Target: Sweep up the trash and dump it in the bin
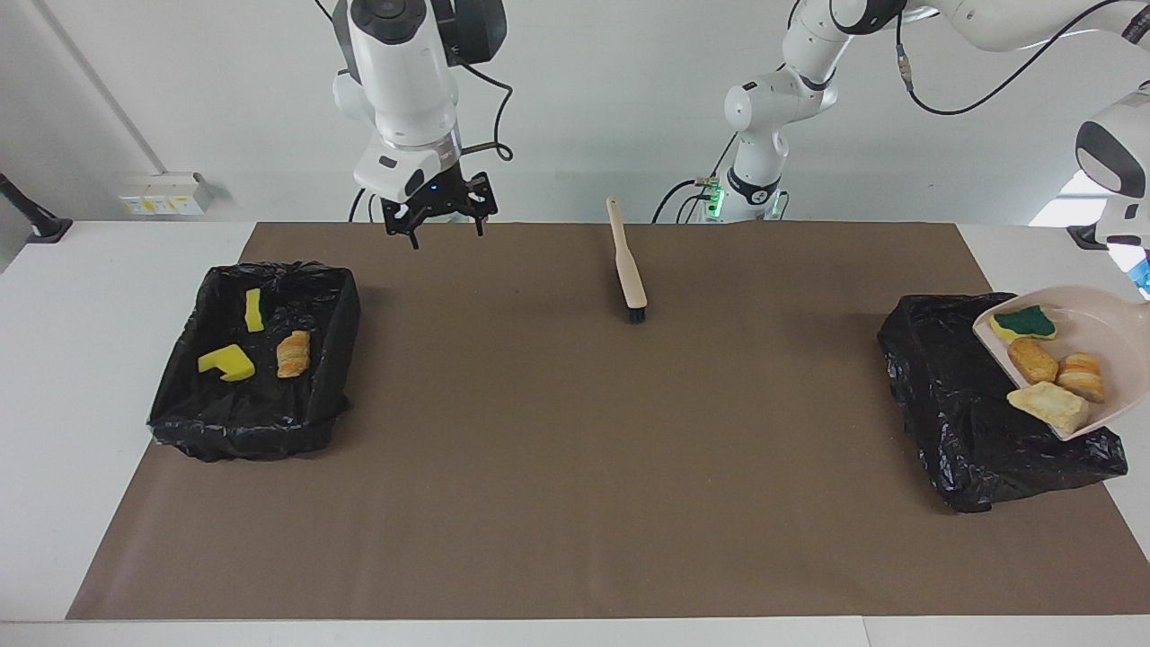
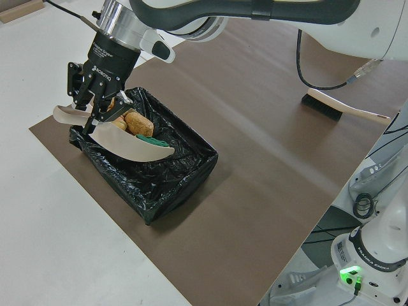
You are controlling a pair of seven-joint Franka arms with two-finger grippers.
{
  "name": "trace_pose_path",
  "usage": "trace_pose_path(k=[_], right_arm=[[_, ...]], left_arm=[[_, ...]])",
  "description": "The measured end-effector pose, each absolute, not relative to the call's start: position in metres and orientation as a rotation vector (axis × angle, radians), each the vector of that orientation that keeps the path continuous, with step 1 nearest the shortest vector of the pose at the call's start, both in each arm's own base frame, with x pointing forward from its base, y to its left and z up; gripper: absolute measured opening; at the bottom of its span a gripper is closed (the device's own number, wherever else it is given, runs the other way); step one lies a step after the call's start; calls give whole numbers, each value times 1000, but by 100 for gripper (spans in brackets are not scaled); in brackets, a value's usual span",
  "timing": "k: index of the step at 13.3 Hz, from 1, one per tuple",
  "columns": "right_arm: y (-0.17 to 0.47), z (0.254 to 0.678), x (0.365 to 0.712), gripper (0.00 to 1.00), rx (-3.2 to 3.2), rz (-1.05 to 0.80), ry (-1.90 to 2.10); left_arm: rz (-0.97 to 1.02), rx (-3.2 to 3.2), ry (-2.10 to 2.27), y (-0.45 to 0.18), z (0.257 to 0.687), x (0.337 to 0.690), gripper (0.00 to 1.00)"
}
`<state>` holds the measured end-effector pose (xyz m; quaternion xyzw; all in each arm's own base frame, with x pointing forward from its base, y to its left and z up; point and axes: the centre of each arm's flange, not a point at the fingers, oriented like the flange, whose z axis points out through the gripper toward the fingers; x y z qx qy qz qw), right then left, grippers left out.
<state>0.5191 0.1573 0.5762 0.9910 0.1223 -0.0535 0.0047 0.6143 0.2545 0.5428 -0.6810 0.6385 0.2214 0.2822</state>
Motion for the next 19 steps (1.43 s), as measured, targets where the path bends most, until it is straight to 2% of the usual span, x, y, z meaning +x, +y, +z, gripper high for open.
trace_pose_path(k=[5,8,11,16,19], right_arm=[[106,602,532,100,3125,-128,290],[80,602,538,100,3130,-130,218],[43,600,544,100,3115,-127,119],[-29,604,551,100,3127,-57,76],[-27,607,549,100,3135,-67,35]], left_arm=[[710,-1688,1691,240,541,621,31],[765,-1612,1668,226,547,626,31],[730,-1613,1641,214,572,627,31],[339,-1979,1653,188,617,604,31],[124,-2223,1612,172,624,593,31]])
